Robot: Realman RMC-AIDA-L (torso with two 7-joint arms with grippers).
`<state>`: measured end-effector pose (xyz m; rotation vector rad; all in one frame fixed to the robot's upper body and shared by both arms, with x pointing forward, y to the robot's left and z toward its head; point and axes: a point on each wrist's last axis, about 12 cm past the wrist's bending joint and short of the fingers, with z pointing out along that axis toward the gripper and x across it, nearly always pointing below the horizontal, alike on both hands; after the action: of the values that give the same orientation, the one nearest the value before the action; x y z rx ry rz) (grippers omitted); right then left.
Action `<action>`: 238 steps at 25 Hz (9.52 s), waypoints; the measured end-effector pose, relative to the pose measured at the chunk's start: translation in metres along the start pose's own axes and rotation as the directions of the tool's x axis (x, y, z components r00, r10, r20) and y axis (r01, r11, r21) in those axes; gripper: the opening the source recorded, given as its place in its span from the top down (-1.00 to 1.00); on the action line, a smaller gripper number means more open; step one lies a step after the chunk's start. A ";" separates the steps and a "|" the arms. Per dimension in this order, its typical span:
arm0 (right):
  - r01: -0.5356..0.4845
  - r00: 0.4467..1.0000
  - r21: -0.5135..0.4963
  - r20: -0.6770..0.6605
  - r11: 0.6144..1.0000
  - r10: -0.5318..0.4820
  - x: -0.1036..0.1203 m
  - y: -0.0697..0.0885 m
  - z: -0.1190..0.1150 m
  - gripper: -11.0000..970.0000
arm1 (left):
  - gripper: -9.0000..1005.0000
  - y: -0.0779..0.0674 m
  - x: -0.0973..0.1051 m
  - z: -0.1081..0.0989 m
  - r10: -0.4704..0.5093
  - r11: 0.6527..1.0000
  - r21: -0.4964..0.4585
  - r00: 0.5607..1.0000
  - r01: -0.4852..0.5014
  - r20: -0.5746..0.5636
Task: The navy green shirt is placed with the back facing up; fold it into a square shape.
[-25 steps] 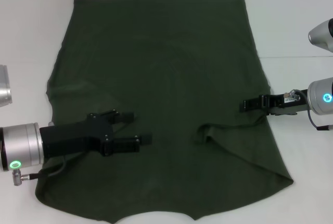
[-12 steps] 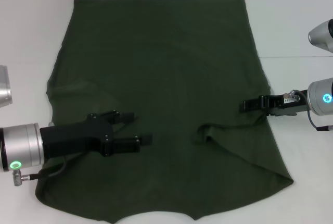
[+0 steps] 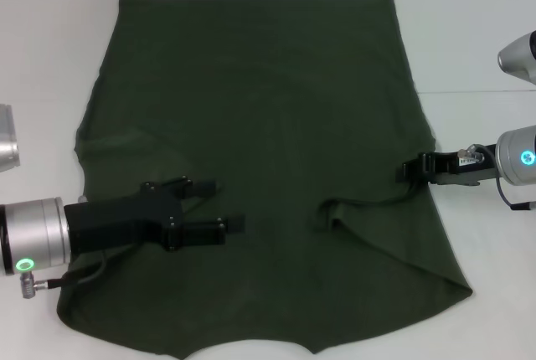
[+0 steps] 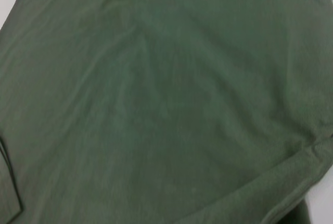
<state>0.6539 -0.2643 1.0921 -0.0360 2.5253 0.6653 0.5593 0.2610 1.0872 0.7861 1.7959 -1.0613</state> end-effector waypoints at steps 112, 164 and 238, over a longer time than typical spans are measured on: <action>0.641 0.768 -0.447 0.370 0.624 -0.523 0.065 -0.023 -0.094 -0.93 | -0.87 0.037 -0.034 -0.103 -0.742 0.615 -0.241 0.654 0.751 0.148; 0.635 0.771 -0.459 0.324 0.621 -0.549 0.060 -0.021 -0.092 -0.88 | -0.83 0.029 0.044 -0.108 -0.767 0.556 -0.459 0.641 0.693 0.037; -0.352 0.916 -0.233 -0.286 0.907 0.282 0.059 -0.065 -0.096 -0.82 | 0.93 0.040 0.029 -0.101 -0.743 0.559 -0.460 0.663 0.690 0.092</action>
<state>0.5669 -0.3600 1.1050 0.2153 2.6777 1.2176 0.5438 0.3710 1.0726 -0.2575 2.4292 -1.0019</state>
